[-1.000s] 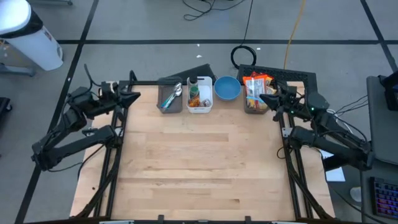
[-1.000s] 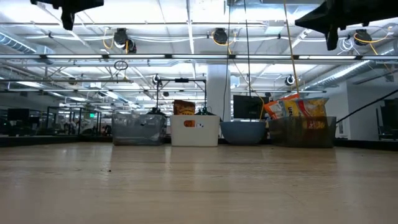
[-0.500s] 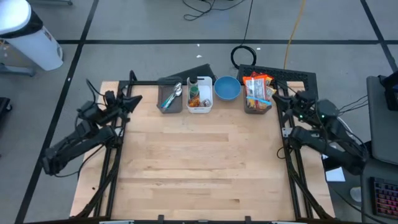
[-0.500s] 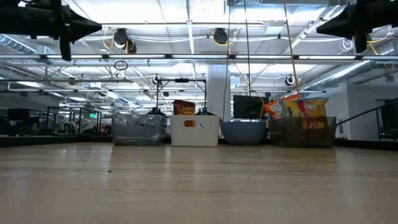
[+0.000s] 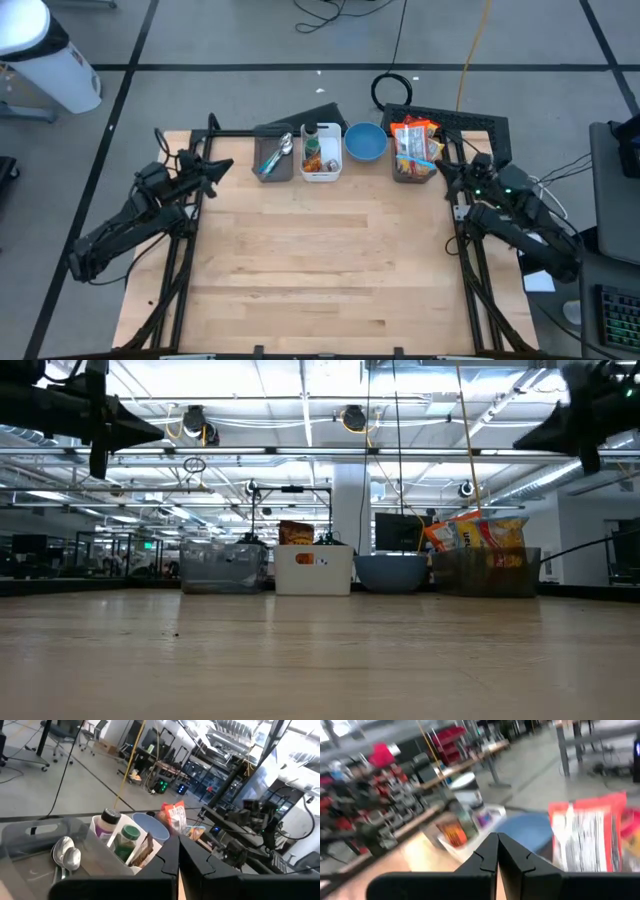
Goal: Pick & Place Food Item
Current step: Return to Home Position
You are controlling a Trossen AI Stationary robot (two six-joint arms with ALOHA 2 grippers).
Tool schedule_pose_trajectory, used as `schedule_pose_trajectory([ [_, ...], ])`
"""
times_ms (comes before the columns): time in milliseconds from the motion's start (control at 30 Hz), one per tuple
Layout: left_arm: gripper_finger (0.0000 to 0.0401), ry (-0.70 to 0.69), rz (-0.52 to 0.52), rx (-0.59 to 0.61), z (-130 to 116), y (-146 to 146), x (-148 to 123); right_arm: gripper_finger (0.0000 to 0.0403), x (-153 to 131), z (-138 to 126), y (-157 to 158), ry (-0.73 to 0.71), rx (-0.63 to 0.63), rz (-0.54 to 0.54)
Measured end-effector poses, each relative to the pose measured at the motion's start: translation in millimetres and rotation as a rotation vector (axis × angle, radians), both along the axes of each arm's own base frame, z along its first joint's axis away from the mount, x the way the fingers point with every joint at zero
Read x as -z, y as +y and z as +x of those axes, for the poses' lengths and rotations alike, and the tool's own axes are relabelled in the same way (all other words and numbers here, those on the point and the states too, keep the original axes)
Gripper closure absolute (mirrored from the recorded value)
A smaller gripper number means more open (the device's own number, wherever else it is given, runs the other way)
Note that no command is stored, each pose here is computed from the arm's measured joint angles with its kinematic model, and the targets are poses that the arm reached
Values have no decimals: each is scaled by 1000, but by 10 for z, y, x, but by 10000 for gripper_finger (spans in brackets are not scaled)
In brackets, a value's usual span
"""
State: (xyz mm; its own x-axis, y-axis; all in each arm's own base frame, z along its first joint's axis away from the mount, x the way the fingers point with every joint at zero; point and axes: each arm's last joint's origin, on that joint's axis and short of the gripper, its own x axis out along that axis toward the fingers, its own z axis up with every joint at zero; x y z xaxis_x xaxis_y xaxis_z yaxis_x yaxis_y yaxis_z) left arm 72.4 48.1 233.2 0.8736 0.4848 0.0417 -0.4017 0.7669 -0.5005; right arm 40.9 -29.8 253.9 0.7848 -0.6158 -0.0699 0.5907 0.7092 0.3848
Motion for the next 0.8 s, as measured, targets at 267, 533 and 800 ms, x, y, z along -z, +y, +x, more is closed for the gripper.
schedule_pose_trajectory([
  [267,397,28,-24,0,0,0,35,403,329,170,-120,-18,27,51],
  [533,395,64,-45,-44,-6,11,75,403,587,239,-183,34,83,83],
  [800,388,111,-73,-113,-20,26,128,403,777,279,-210,76,89,118],
])
